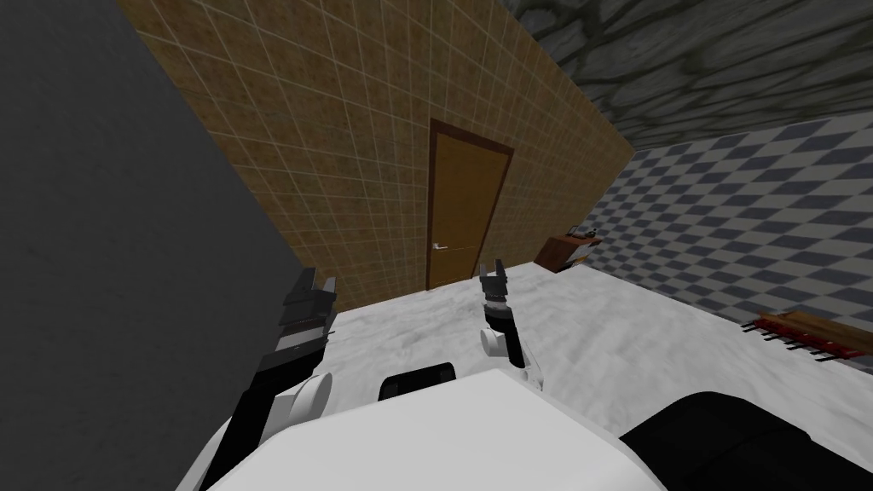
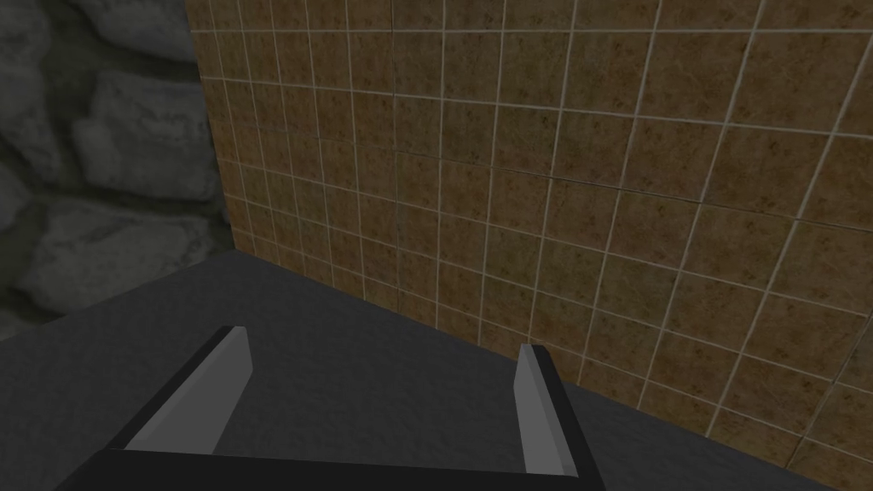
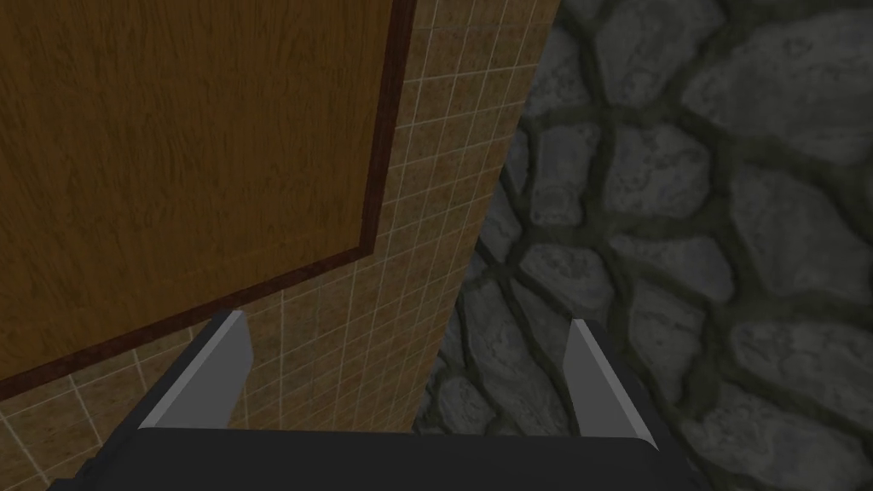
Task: Pull the door open
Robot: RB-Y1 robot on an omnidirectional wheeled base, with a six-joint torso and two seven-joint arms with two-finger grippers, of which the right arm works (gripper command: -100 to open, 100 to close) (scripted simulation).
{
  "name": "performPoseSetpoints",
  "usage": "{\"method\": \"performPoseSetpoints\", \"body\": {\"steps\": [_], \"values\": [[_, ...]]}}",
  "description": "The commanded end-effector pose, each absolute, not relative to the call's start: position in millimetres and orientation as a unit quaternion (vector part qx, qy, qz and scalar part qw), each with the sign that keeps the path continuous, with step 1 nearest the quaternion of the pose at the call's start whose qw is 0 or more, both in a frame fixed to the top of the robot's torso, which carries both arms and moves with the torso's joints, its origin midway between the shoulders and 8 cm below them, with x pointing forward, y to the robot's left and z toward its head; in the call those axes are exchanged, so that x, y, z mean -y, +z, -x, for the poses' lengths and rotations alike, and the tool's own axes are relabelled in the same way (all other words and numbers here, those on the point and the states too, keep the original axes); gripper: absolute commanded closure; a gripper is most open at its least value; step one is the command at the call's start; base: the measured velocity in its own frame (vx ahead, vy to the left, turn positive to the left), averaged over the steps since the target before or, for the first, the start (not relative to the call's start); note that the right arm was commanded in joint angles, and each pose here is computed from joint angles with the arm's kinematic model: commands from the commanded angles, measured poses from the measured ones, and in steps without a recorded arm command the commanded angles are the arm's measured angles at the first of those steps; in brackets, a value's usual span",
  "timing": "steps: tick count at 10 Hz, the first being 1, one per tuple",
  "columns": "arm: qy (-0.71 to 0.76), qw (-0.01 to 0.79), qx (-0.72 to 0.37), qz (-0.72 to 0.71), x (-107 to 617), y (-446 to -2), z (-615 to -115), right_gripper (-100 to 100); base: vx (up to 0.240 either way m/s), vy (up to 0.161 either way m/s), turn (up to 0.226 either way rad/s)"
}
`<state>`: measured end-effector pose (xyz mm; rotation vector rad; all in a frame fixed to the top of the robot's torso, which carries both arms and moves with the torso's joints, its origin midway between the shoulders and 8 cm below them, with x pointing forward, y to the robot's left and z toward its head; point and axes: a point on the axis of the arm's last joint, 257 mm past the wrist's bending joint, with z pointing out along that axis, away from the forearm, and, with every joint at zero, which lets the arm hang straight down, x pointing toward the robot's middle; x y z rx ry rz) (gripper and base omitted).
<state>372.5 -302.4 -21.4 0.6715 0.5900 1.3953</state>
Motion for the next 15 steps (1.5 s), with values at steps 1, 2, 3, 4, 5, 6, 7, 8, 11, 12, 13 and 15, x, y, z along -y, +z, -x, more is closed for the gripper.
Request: {"method": "performPoseSetpoints", "body": {"steps": [1,2,3,4,5,6,7,8,11,12,13,15], "values": [[0.619,0.672,-0.271,-0.303,304.1,-32.3,-379.0,-100,0.104,-0.01,0.018],[0.617,0.67,-0.277,-0.306,304.3,-39.4,-383.1,-100,0.109,-0.016,0.021],[0.616,0.667,-0.282,-0.309,304.6,-46.4,-387.1,-100,0.101,-0.011,0.027],[0.615,0.665,-0.288,-0.312,304.8,-53.5,-390.9,-100,0.089,-0.004,0.022],[0.613,0.663,-0.294,-0.315,305.1,-60.8,-394.9,-100,0.096,-0.009,0.016],[0.612,0.66,-0.3,-0.318,305.4,-68.6,-398.9,-100,0.096,-0.004,0.027],[0.61,0.657,-0.305,-0.321,305.7,-76.4,-402.8,-100,0.091,-0.002,0.022],[0.608,0.654,-0.311,-0.324,306.0,-84.2,-406.6,-100,0.092,-0.009,0.021],[0.603,0.645,-0.329,-0.334,307.1,-108.1,-417.6,-100,0.103,-0.014,0.023],[0.601,0.642,-0.335,-0.338,307.6,-116.4,-421.1,-100,0.104,-0.014,0.021],[0.599,0.639,-0.341,-0.341,308.0,-124.6,-424.4,-100,0.11,-0.015,0.022],[0.595,0.632,-0.353,-0.349,308.9,-141.0,-430.8,-100,0.099,-0.012,0.026]]}}
